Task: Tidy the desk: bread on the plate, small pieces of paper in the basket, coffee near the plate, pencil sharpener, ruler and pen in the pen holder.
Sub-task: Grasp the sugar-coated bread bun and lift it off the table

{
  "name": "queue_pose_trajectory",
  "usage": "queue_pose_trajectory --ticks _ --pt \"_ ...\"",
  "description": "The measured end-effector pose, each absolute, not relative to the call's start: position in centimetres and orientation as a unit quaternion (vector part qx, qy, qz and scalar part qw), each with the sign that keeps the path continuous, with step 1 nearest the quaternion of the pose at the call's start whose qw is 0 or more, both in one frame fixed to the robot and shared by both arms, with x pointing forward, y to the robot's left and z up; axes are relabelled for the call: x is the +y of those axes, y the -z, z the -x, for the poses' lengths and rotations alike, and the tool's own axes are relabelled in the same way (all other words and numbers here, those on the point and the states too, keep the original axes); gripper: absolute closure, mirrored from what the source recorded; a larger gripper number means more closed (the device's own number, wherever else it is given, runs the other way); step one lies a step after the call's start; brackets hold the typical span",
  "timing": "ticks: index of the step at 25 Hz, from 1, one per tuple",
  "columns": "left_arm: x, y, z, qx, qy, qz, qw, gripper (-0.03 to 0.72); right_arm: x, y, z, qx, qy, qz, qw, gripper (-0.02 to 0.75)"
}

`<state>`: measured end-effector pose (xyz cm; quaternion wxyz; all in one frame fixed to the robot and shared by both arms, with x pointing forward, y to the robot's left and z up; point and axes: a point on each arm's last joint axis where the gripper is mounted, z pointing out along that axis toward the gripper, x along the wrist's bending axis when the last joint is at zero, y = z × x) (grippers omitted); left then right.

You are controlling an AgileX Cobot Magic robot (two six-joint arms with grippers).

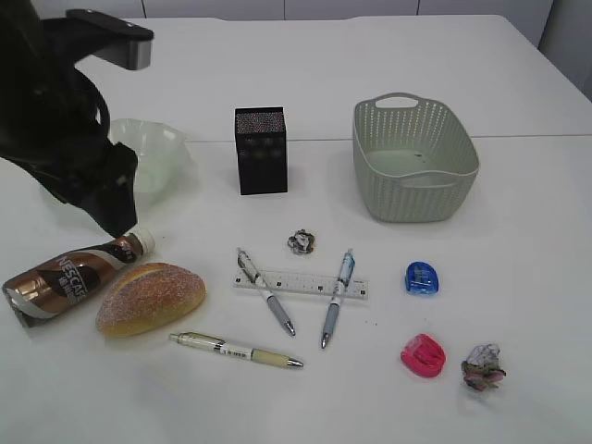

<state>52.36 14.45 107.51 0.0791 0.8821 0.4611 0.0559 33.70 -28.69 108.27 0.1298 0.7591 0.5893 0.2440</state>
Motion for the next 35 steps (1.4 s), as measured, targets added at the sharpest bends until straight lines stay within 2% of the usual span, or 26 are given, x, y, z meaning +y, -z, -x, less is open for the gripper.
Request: queue_pose_trajectory --ticks 8,19,25,35 --pt "13.6 -104.3 -53.8 0.446 -0.058 -0.893 0.028 0.113 -28.5 -109.4 -36.4 0.600 -0.228 -0.757 0.120 0.308" --pt "13.1 -102.6 -55.2 0.442 -0.074 -0.893 0.030 0.127 -28.4 -109.3 -36.4 0.605 -0.218 -0.757 0.113 0.308" --pt "12.9 -101.1 -55.8 0.440 -0.070 -0.895 0.011 0.062 -28.4 -109.3 -36.4 0.606 -0.216 -0.758 0.111 0.307" --pt "12.4 -97.2 -57.1 0.431 -0.059 -0.900 -0.025 0.054 -28.4 -109.3 -36.4 0.606 -0.216 -0.758 0.108 0.307"
